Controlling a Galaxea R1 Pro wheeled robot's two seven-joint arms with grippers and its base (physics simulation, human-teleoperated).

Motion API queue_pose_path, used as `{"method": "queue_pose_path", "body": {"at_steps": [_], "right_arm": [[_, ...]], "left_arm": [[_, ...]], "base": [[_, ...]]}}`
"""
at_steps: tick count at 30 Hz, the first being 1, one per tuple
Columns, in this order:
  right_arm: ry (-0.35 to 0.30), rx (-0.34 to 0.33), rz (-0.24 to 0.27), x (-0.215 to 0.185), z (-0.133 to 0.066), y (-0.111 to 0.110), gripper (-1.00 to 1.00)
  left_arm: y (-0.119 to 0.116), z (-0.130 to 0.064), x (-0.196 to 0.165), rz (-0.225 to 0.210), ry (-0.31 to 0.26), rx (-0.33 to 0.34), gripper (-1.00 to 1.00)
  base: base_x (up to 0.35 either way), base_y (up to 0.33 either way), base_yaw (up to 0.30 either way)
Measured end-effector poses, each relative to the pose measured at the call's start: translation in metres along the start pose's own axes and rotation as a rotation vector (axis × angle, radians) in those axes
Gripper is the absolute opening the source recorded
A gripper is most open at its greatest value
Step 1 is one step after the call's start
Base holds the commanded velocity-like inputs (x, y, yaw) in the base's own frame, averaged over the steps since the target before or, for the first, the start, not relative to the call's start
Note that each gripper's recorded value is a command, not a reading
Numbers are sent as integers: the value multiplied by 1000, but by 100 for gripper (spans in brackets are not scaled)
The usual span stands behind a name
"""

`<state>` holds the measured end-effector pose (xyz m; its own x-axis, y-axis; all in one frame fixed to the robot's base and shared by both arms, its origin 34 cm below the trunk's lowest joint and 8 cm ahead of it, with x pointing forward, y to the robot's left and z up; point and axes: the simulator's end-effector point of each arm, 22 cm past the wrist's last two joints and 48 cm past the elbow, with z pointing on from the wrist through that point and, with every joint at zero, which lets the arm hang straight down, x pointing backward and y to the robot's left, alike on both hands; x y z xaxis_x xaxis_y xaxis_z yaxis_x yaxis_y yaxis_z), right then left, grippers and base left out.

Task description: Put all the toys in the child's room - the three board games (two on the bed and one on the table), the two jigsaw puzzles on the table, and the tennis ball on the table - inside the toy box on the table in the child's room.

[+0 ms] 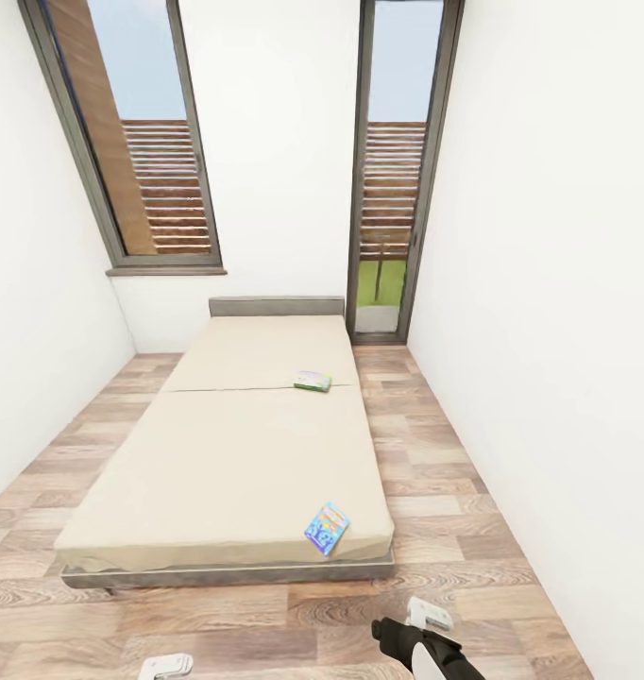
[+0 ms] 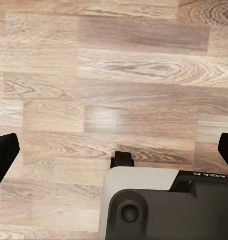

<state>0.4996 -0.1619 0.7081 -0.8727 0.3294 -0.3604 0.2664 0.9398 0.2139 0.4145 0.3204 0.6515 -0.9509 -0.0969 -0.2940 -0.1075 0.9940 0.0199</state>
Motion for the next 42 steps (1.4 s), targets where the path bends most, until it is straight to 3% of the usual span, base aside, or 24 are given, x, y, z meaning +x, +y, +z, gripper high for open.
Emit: {"method": "queue_pose_path", "body": {"at_steps": [26,42], "right_arm": [[-1,0,0,0,0,0,100],[-2,0,0,-1,3,0,100]], "left_arm": [[1,0,0,-1,-1,-1,100],[11,2,-6,-44,30,-15,100]], "base": [[-100,69,0],[-4,1,0]]}}
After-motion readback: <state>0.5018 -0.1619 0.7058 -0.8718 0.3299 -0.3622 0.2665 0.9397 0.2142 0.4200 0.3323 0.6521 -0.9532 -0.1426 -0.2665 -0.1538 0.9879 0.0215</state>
